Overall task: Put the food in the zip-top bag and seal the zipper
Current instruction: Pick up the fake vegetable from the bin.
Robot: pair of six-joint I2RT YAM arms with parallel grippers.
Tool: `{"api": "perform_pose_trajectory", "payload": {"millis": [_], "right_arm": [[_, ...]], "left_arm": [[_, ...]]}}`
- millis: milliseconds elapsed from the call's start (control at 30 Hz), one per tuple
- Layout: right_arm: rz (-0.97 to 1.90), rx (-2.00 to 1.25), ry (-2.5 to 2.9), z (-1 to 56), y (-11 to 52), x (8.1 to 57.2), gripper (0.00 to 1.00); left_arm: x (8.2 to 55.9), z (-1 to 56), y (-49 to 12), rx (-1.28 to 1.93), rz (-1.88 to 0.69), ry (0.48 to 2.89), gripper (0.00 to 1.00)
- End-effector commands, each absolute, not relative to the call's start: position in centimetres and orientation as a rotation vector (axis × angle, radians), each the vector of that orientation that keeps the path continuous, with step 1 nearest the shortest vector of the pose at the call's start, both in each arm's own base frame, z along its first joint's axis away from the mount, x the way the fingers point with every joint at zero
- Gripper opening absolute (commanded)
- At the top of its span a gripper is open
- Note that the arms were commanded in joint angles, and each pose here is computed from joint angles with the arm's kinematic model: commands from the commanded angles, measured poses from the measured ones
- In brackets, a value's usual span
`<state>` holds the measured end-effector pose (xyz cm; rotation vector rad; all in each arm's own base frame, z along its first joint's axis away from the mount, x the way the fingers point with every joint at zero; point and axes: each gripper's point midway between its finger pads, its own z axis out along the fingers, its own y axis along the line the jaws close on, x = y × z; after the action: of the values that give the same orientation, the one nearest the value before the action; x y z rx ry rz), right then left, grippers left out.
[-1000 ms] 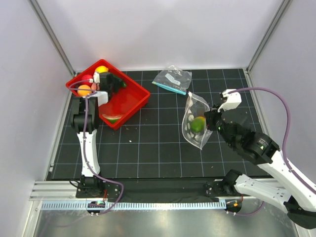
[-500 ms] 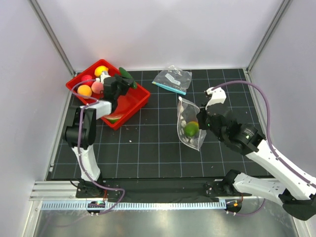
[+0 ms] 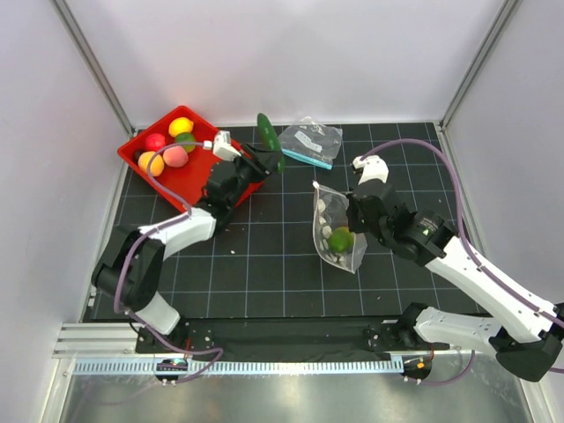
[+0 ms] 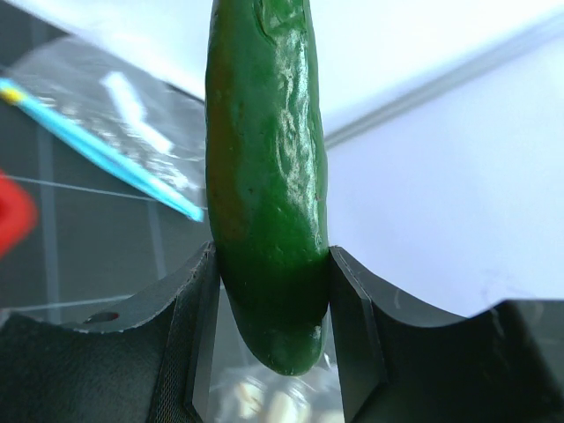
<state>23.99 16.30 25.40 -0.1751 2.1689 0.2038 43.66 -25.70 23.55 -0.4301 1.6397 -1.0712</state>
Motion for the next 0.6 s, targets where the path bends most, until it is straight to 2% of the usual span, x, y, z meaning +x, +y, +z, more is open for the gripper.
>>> {"api": "perform_pose_trajectory", "payload": {"millis": [0, 133, 367, 567], "right_arm": [[0.198, -0.116, 2.132, 27.1, 16.0, 24.6, 0.01], [0.130, -0.093, 2.133, 27.0, 15.2, 25.1, 0.01], [0.181, -0.106, 2.134, 27.0, 16.3, 25.5, 0.01], [0.236, -0.100, 2.134, 27.7, 17.1, 25.8, 0.01]], "left_arm": [[41.5, 28.2, -27.0, -0.331, -1.050, 1.487, 0.14], [38.1, 30.2, -28.4, -0.256, -1.003, 1.426, 0.15], [30.6, 34.2, -31.8, -0.020, -0.989, 1.270, 0.18], [26.9, 35.9, -32.8, 0.045, -1.027, 1.194, 0.19]]}}
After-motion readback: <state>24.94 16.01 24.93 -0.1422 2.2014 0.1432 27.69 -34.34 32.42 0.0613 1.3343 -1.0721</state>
